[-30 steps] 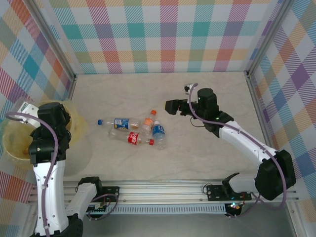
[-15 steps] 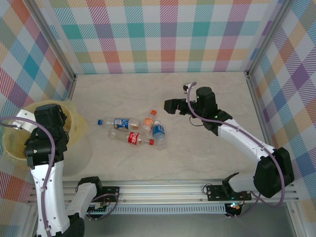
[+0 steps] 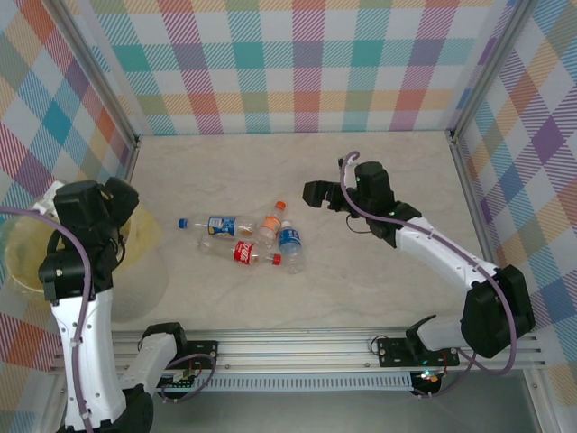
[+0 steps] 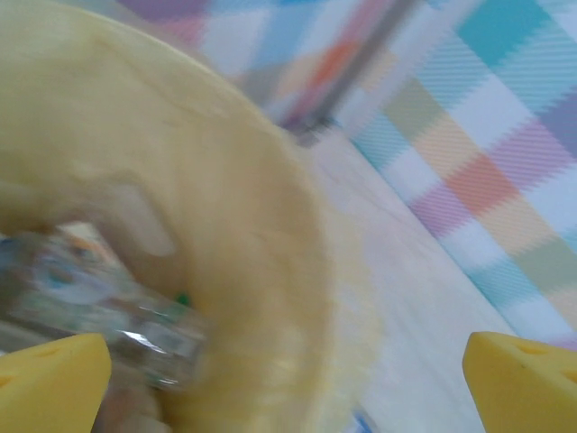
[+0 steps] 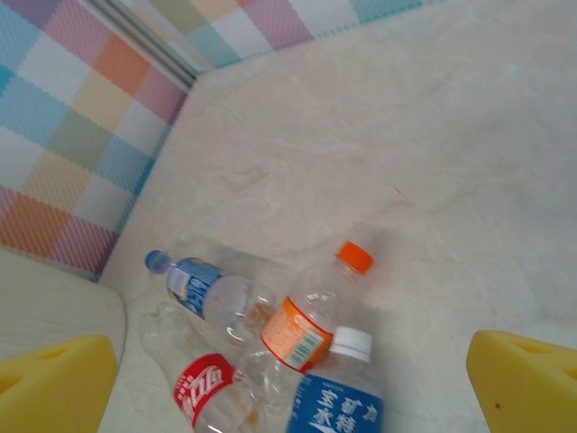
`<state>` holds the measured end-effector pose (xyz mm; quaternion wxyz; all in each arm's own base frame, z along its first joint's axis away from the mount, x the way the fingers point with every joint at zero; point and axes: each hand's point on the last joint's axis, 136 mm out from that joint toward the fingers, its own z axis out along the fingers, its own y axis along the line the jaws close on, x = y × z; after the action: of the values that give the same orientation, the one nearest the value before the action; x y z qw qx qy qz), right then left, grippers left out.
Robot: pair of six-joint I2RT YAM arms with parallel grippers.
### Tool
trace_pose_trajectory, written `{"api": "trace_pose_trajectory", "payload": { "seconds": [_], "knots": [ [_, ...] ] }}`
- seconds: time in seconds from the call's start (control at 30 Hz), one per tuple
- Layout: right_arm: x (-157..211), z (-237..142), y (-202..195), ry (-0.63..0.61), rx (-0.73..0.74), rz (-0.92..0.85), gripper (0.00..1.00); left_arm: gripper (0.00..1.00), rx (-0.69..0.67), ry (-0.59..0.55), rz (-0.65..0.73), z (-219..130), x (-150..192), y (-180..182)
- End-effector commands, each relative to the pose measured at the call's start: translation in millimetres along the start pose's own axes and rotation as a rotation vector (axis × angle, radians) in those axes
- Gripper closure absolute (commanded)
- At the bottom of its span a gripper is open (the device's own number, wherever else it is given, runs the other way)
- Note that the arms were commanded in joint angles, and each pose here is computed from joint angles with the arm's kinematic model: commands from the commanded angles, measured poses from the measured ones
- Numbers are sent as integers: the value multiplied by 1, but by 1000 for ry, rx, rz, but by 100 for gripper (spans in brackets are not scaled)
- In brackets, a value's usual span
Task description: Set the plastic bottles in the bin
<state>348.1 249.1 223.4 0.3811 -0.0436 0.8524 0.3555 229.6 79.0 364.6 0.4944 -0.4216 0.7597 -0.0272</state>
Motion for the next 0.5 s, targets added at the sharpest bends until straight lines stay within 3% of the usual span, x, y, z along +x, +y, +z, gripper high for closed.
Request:
{"api": "trace_pose_trajectory", "payload": {
  "seconds": [0.0, 0.1, 0.3, 0.47],
  "knots": [
    [37, 3, -28, 103, 118, 87, 0, 0, 309, 199, 8, 5, 22, -66],
    [66, 1, -33, 176, 161, 91, 0, 0, 414, 272, -9, 6, 38, -91],
    [119, -1, -25, 328, 164, 47, 0, 0, 525, 307, 48, -2, 55, -123],
    [142, 1, -10, 405, 137, 30, 2, 0, 633, 369, 99, -8, 74, -155]
  ]
}}
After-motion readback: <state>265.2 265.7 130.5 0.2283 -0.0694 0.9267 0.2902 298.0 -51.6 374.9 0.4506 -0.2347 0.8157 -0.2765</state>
